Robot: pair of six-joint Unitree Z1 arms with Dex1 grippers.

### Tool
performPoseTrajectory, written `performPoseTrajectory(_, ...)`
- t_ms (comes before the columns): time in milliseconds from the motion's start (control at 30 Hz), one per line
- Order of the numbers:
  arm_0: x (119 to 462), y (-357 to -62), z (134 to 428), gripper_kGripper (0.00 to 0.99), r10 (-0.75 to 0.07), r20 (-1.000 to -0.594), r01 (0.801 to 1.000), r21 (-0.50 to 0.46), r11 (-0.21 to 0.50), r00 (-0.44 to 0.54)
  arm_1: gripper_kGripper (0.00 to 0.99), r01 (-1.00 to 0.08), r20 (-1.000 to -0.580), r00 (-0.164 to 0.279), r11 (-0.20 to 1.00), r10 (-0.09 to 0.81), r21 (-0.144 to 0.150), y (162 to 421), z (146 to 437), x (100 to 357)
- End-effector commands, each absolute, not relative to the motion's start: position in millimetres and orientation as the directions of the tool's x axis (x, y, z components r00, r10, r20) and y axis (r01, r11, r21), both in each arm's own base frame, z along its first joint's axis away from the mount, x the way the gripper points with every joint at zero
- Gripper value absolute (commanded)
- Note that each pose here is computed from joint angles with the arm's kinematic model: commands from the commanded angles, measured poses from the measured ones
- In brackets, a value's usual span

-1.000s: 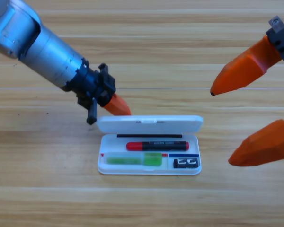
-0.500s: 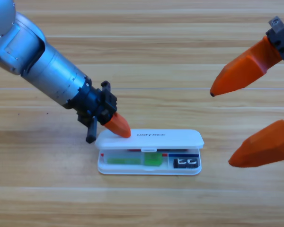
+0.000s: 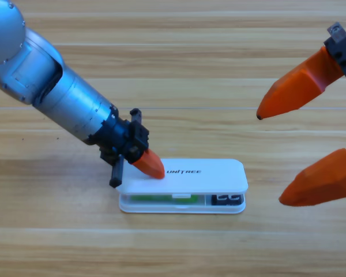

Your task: Clean up eraser and pencils

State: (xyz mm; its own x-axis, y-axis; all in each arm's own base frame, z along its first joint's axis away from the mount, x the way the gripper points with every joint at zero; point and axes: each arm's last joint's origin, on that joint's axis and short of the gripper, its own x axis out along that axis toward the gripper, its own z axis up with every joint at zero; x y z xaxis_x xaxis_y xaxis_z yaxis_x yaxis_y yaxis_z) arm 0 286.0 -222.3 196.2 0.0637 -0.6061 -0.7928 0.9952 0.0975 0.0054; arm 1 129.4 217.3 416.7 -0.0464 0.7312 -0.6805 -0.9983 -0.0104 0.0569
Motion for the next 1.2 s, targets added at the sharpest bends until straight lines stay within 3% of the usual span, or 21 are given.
performPoseTrajectory(33,273,-231,180,0.000,-0.587,-0.809,0.998,-0.015,0.062,0.024,0.959,-0.997,-0.682,-0.060,-0.004,0.729,0.083,218,406,135)
performPoseTrajectory(1200,261,-237,139,0.000,-0.545,-0.838,0.999,-0.027,0.029,-0.007,0.959,-0.996,-0.692,-0.067,-0.003,0.719,0.094,222,401,138)
